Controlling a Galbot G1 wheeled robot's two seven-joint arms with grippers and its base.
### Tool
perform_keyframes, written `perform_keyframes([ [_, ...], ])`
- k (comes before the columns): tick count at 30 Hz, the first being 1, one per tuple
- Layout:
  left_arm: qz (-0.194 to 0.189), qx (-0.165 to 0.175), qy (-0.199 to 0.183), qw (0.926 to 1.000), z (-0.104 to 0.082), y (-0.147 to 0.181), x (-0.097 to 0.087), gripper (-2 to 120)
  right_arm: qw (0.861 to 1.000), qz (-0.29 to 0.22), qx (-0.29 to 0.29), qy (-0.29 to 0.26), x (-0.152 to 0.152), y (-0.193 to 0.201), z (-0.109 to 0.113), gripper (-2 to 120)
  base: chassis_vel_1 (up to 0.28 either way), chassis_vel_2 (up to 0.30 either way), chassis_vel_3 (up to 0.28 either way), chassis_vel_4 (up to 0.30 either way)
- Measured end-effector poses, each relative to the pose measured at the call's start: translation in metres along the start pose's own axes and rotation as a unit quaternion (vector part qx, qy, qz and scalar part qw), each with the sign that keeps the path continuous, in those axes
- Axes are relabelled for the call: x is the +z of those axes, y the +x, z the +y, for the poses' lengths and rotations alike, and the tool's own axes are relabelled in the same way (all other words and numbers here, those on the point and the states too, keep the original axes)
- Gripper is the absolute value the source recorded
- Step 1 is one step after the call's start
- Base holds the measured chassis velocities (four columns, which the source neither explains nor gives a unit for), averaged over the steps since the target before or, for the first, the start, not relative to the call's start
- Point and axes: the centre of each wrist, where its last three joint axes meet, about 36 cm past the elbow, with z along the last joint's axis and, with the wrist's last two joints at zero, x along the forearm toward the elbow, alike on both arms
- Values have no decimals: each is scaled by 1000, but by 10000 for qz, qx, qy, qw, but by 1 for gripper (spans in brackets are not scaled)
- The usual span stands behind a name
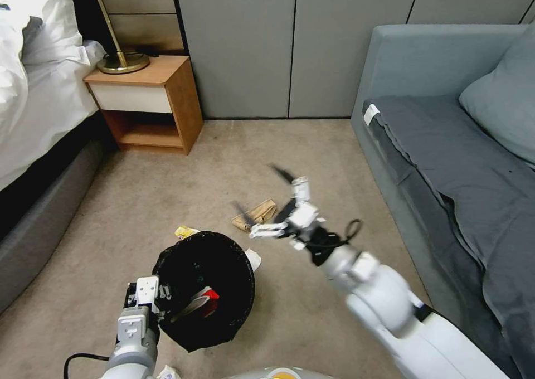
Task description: Pick up the trash bin, then pick up the garbage from the floor and place it into the trash bin.
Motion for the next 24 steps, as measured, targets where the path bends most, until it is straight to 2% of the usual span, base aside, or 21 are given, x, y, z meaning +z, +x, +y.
perform_keyframes([
  [5,-89,-110,89,9999,10,-1,-7,1,9957,371,810,-258,10,34,16,100,0,0,0,0],
  [9,-128,-138,138,9997,13,-2,-10,1,9908,575,1183,-323,25,52,26,100,0,0,0,0],
  [17,-225,-146,238,9994,12,1,-17,1,9845,800,1501,-436,53,74,44,100,0,0,0,0],
  [24,-260,-160,245,9992,13,5,-20,1,9832,894,1531,-446,63,77,47,100,0,0,0,0],
])
